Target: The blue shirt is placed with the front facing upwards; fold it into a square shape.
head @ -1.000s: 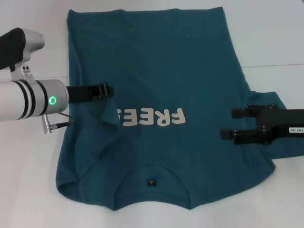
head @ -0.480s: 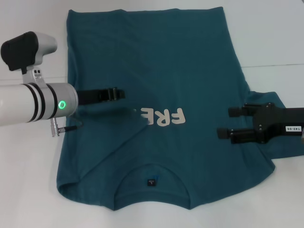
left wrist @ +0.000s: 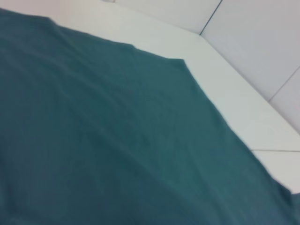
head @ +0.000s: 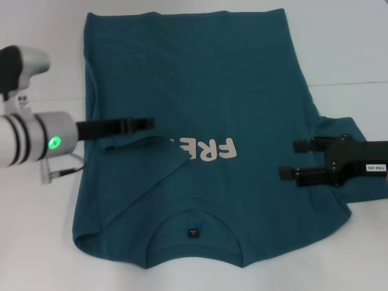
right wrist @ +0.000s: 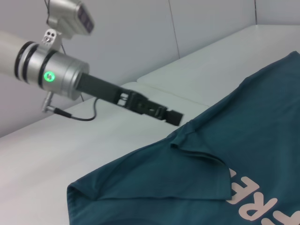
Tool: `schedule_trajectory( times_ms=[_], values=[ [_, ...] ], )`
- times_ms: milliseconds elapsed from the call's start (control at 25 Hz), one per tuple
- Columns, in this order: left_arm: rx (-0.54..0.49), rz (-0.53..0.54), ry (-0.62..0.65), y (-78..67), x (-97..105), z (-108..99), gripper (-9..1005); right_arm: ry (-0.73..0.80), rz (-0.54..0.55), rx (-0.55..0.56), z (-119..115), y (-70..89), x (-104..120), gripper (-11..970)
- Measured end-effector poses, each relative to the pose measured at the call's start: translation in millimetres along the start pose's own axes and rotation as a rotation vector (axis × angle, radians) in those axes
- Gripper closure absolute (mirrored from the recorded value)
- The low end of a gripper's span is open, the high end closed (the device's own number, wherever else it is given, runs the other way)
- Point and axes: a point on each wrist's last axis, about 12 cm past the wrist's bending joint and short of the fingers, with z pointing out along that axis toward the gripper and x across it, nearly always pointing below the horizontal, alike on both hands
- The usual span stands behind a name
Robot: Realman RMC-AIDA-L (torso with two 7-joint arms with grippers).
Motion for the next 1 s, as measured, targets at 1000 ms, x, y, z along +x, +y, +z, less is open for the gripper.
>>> schedule_trajectory(
  times_ms=[1000],
  values=[
    [-0.271,0.113,-0.025,17.1,22.6,34.9,228,-0.005,-0.011,0.005,5.0,-1.9,-6.0,42]
  ],
)
